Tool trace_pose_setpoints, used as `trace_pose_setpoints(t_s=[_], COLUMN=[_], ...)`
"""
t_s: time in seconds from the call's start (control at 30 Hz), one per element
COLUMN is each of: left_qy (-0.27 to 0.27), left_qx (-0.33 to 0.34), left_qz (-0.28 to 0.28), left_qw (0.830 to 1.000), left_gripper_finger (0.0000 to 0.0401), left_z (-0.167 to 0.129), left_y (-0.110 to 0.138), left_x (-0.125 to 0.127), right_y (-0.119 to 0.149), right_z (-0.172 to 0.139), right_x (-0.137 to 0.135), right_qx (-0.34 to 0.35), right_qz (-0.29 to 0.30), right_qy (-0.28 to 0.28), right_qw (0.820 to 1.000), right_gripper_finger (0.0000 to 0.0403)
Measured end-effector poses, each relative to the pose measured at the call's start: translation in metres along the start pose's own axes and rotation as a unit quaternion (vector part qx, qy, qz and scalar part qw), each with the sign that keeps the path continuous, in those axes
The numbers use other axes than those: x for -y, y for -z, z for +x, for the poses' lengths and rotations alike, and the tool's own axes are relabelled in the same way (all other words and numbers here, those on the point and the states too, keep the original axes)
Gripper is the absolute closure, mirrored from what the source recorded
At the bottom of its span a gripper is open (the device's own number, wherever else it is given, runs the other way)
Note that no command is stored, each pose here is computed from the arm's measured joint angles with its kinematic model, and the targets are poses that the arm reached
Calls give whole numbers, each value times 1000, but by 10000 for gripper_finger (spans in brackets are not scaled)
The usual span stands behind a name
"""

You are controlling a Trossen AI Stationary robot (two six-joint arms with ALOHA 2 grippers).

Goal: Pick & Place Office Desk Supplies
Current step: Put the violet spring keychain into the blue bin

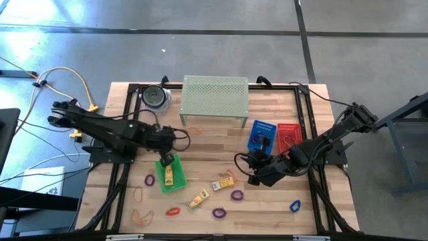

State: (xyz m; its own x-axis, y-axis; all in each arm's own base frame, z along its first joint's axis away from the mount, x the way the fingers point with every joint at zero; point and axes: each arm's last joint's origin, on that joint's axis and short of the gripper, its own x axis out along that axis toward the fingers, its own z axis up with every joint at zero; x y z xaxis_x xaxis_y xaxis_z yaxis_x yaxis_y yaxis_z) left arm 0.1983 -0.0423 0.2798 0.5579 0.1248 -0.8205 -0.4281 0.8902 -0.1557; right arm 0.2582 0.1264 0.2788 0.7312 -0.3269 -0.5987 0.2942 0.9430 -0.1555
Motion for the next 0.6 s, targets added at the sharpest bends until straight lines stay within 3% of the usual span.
trace_pose_setpoints(t_s=[0.1, 0.23, 0.37, 0.5, 0.6], left_qy=[78, 168, 220, 262, 326], left_qx=[83, 154, 183, 191, 197], left_qz=[29, 88, 140, 184, 217], left_qw=[993, 970, 948, 928, 899], left_gripper_finger=[395, 395, 395, 395, 395], left_z=[-7, -11, -4, 13, 26], left_y=[-11, -19, -20, -21, -22], left_x=[19, 46, 69, 89, 105], right_y=[-2, -10, -19, -23, -25], right_z=[0, -1, -3, -4, -3], right_x=[-2, -9, -14, -16, -14], right_qx=[6, 30, 65, 87, 92], right_qz=[-12, -30, -43, -54, -78], right_qy=[-16, -73, -124, -128, -122], right_qw=[1000, 996, 989, 987, 985], right_gripper_finger=[374, 364, 327, 270, 234])
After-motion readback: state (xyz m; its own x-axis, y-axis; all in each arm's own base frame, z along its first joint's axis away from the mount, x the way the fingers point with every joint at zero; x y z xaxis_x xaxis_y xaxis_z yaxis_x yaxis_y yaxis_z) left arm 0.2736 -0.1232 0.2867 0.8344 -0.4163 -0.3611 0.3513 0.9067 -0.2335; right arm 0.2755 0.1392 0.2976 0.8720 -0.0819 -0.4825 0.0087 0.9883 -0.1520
